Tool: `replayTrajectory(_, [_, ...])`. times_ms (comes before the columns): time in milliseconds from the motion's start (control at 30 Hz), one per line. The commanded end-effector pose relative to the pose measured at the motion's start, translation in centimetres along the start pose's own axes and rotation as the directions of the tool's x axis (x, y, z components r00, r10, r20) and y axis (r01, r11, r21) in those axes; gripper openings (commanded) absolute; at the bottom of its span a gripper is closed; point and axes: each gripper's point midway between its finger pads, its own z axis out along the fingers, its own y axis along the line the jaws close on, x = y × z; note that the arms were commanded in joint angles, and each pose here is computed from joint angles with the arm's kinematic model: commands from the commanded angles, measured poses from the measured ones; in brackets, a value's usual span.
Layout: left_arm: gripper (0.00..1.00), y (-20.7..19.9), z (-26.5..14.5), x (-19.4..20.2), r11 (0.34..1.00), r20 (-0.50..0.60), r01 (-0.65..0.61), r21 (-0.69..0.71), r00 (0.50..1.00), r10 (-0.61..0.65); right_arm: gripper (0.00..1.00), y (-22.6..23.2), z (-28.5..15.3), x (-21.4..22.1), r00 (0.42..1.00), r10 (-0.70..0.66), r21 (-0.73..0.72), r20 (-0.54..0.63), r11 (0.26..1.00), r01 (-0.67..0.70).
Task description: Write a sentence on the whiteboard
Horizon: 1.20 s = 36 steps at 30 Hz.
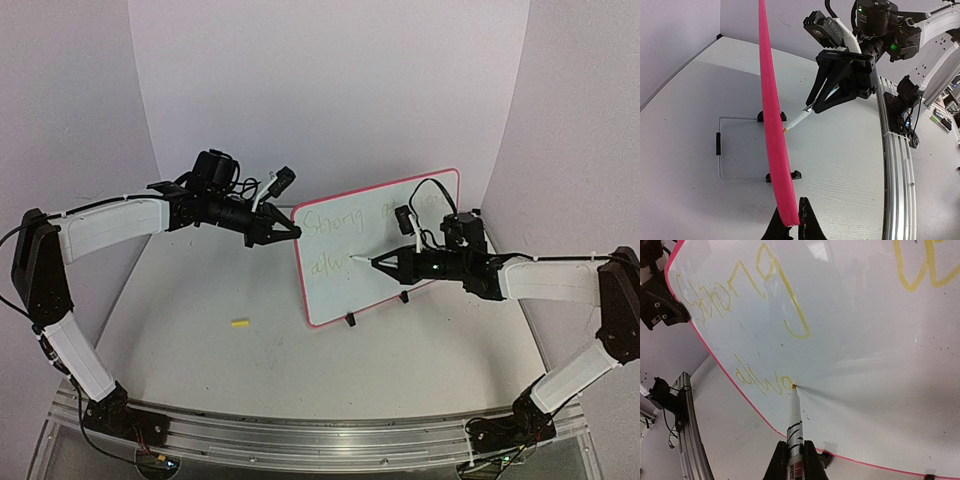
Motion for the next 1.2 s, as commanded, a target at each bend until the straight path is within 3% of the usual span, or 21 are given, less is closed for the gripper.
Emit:
replayTrajectory(0, [0.00, -1.9, 0.5, 0.9, 0.998, -0.035, -0.017, 0.067, 0.999, 0.019, 0.00, -1.0, 0.0, -0.3, 1.000, -0.014, 0.047, 0.023, 0.999, 0.013])
replayTrajectory(533, [0.00, -2.0, 0.3, 0.6, 0.997, -0.029, -0.021, 0.069, 0.999, 0.023, 0.00, -0.3, -1.4, -2.2, 0.996, -0.039, 0.070, 0.074, 0.997, 0.034])
replayTrajectory(833, [0.00, -2.2, 0.3, 0.4, 0.997, -0.027, -0.025, 0.071, 0.999, 0.027, 0.00, 2.0, -1.8, -2.7, 0.996, -0.040, -0.038, 0.075, 0.998, 0.043])
replayTrajectory(1167, [0.00, -2.3, 0.4, 0.6, 0.997, -0.031, -0.024, 0.072, 0.999, 0.027, 0.00, 0.7, -1.0, -2.9, 0.995, -0.023, 0.005, 0.094, 1.000, 0.023])
